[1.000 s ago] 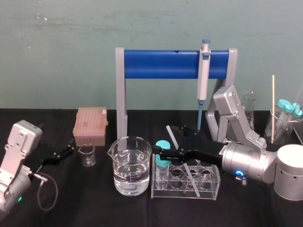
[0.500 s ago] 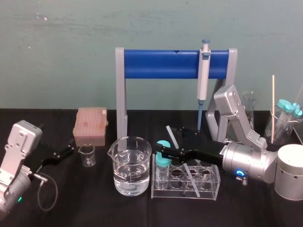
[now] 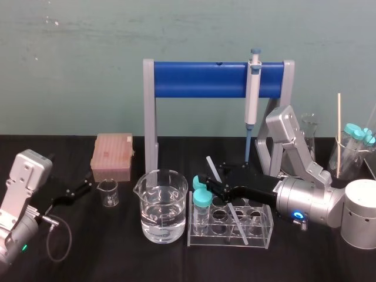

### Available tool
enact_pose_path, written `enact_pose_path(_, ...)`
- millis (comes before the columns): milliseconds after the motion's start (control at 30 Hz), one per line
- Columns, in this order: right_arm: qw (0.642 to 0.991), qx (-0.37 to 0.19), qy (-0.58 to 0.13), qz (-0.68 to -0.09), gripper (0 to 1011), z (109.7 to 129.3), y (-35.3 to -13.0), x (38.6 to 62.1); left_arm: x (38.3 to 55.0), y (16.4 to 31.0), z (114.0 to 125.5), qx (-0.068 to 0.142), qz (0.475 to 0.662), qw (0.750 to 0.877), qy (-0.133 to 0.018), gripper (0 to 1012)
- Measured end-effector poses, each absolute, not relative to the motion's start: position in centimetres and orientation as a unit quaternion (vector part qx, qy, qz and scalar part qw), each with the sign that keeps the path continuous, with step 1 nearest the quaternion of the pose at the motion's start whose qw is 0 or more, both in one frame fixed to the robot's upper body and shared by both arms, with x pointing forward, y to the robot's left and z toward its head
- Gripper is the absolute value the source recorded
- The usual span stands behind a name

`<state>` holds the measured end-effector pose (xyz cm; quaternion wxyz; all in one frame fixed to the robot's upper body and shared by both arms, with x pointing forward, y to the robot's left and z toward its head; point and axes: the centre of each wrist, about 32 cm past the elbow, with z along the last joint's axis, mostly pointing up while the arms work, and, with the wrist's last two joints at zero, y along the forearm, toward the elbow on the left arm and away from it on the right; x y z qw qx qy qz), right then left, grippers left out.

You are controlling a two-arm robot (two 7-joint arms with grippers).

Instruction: Pick up the stirring rod with one hand, then place it down.

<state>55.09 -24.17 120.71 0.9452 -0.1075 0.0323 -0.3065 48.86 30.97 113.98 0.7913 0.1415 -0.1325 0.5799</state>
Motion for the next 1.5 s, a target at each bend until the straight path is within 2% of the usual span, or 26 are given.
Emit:
enact_pose_path(233,0.945,-0.108,0.033,-0.306,113,120.7,-24.2,55.1,48.9,31.0,114.0,0.142,0.58,0.791,-0.132,1000)
enact_pose_path(333,0.945,-0.108,0.033,-0.307,74,120.7,-24.2,55.1,48.9,31.0,114.0,0.141,0.58,0.791,-0.132,1000)
enact_pose_path(633,0.943,-0.093,0.021,-0.319,74,120.3,-24.4,54.9,48.9,31.0,114.0,0.141,0.58,0.791,-0.132,1000)
enact_pose_path(1100,0.947,0.011,-0.045,-0.317,74,119.5,-25.4,52.8,48.9,31.0,114.0,0.141,0.58,0.791,-0.132,1000)
enact_pose_path(1300,0.941,0.049,-0.081,-0.324,74,120.4,-26.1,52.1,48.9,31.0,114.0,0.141,0.58,0.791,-0.132,1000)
enact_pose_path(1500,0.928,0.093,-0.119,-0.34,74,122.4,-26.8,52.2,48.9,31.0,114.0,0.141,0.58,0.791,-0.132,1000)
